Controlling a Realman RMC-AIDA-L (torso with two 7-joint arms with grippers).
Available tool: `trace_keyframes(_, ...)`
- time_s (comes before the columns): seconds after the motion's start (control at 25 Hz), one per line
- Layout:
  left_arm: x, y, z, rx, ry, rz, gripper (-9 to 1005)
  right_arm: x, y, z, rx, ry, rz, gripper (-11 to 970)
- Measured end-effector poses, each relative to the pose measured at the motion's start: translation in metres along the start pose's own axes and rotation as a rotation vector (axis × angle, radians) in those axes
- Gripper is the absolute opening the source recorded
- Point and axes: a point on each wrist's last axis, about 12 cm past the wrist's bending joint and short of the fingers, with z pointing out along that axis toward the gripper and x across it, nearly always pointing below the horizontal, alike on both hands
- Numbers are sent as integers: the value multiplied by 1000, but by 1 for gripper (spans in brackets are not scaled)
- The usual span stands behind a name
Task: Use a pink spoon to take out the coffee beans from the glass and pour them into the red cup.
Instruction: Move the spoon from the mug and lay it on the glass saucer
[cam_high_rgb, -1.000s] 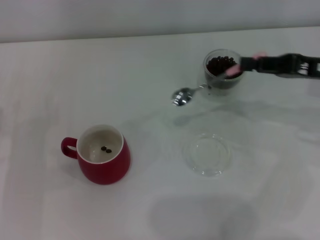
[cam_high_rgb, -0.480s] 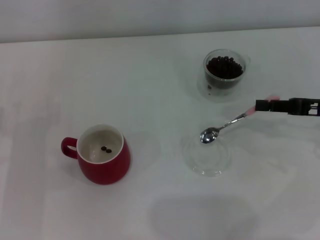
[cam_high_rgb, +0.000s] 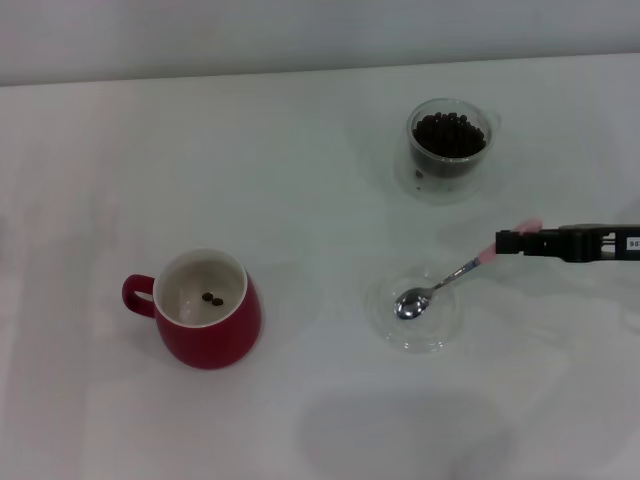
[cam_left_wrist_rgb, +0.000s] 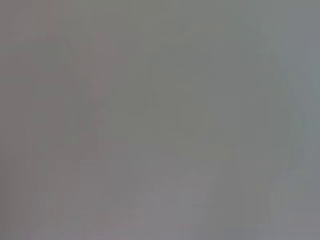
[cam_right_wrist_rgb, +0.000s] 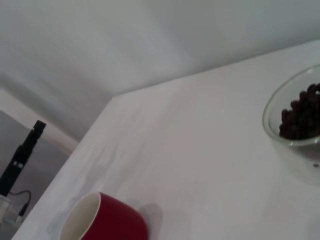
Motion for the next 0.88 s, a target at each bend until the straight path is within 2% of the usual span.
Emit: trace_keyframes(0.88,-2,-1,3,6,-7,3,727,2,0,11,16,17,-10,302)
